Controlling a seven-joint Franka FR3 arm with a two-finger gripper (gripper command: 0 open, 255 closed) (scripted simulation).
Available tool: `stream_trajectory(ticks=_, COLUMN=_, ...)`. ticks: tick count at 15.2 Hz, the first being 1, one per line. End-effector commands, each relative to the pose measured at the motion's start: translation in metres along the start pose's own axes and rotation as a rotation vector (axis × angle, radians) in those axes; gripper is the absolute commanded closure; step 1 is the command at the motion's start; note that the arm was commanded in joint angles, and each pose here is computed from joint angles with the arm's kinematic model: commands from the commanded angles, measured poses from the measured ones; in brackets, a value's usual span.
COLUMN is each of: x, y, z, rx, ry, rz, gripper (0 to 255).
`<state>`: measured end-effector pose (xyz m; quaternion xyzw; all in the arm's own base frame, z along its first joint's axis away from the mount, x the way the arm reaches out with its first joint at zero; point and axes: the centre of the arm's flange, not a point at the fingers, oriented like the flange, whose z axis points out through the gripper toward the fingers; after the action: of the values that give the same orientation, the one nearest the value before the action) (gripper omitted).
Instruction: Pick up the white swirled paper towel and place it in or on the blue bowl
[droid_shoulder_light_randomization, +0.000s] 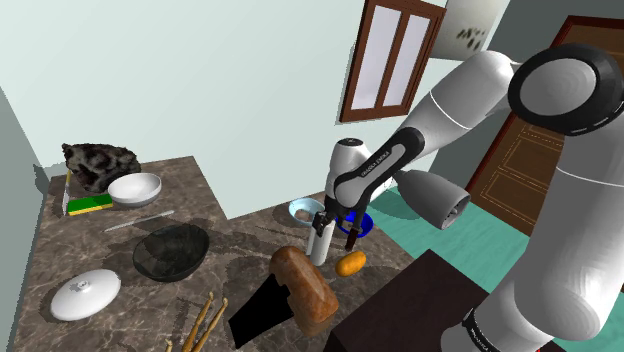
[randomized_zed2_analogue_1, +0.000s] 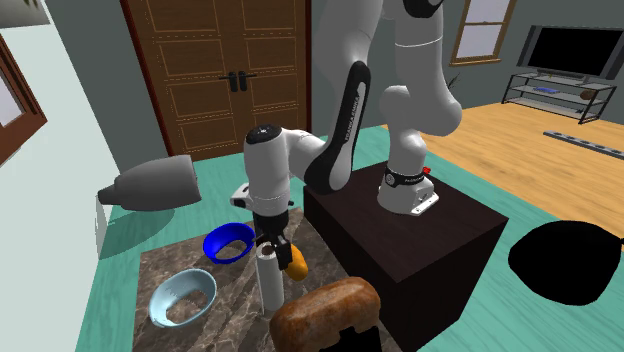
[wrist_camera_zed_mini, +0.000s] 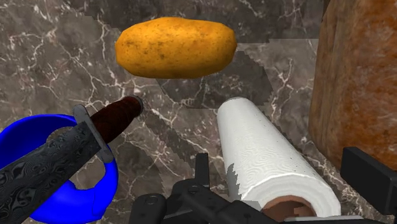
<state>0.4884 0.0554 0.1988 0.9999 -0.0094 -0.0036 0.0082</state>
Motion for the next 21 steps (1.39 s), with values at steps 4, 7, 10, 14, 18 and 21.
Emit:
stream_trajectory(ticks=4, x=0.0, y=0.0, z=0.002, rx=0.0, ry=0.001, rz=0.0, gripper=0)
stream_trajectory(ticks=7, x=0.0, y=0.0, z=0.002, rx=0.0, ry=0.001, rz=0.0, gripper=0)
stream_trajectory(ticks=10, x=0.0, y=0.0, z=0.002, rx=0.0, ry=0.001, rz=0.0, gripper=255)
stream_trajectory(ticks=14, x=0.0, y=0.0, z=0.002, rx=0.0, ry=0.0, rz=0.0, gripper=255)
stream_trajectory(ticks=18, x=0.0, y=0.0, z=-0.003, rx=0.0, ry=0.001, rz=0.0, gripper=255)
stream_trajectory(ticks=21, x=0.0, y=0.001, z=-0.019, rx=0.0, ry=0.001, rz=0.0, gripper=255)
